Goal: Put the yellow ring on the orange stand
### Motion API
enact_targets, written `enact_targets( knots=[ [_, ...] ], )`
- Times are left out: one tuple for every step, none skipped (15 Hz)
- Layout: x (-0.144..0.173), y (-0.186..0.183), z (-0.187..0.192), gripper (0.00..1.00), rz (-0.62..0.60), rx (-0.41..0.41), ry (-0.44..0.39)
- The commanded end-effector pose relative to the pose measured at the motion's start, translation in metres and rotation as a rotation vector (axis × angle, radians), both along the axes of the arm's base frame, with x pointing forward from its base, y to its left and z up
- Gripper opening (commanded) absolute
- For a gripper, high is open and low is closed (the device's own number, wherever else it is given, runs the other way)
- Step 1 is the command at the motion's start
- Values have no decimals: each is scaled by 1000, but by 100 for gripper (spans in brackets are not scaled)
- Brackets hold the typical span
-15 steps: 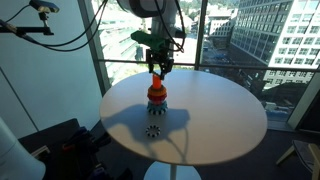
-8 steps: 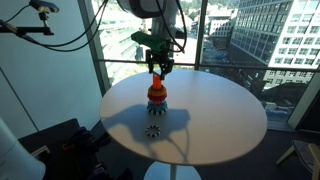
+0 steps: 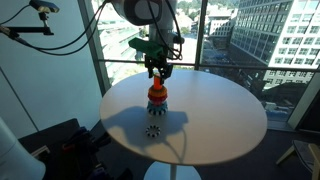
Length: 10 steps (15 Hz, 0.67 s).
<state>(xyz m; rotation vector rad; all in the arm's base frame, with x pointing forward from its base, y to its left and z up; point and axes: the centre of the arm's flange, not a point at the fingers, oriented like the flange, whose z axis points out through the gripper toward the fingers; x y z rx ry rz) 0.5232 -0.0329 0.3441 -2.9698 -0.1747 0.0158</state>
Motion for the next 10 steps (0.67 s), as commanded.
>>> enact_targets(
  knots=[
    [-20,-2,-8,47,-3,-6,-41],
    [-22,-1,-11,47,-4,-9,-45],
    [-24,-1,-15,47,-7,-13,-47],
    [-26,-1,-18,47,-8,-17,-51],
    [-27,0,-22,47,-8,-20,-49],
    [-28,0,-25,47,-9,-22,-50],
    [-30,1,-29,47,-7,-24,-45],
    [-31,1,-32,47,-7,-25,-42],
    [-32,2,-35,47,-6,-24,-33],
    [-34,2,-37,47,-5,-24,-26]
  ],
)
